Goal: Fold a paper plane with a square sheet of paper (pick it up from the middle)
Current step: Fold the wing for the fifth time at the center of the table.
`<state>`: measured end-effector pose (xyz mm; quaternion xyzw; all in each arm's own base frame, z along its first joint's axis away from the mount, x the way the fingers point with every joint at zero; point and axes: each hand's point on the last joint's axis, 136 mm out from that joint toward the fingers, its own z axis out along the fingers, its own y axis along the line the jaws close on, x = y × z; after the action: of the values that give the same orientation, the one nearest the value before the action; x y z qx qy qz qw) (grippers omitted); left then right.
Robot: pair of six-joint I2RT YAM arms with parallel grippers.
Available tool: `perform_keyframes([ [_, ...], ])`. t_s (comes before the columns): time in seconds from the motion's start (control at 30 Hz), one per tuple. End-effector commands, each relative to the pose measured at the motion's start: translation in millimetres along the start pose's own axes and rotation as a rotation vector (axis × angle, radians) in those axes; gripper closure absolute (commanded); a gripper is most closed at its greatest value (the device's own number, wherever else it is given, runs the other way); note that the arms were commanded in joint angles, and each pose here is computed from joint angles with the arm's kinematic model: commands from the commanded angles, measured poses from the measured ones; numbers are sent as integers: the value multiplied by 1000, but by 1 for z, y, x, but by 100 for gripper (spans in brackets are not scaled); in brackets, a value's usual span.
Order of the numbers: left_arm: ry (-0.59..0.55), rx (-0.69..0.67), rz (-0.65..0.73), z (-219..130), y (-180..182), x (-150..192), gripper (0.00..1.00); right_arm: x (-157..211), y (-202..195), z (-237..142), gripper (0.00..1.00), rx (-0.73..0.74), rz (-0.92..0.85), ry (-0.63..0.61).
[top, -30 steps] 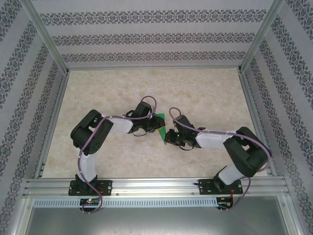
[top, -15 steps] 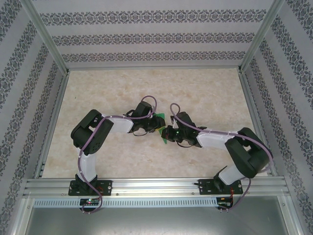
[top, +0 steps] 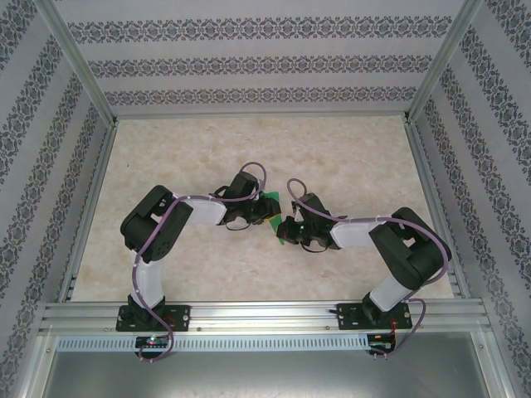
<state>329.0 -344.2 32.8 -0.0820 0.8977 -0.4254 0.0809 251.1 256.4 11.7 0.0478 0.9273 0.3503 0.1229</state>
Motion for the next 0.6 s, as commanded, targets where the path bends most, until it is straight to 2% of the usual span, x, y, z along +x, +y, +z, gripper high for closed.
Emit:
perform_keyframes([
  [0.0, 27, -46, -4, 6, 15, 3, 66, 35, -45, 7, 98, 113, 76, 105],
  [0.37, 29, -53, -12, 6, 18, 3, 66, 27, -5, -13, 97, -7, 28, 87],
  [0.57, 30, -53, -9, 7, 17, 3, 67, 46, -28, -6, 96, 48, 60, 152],
])
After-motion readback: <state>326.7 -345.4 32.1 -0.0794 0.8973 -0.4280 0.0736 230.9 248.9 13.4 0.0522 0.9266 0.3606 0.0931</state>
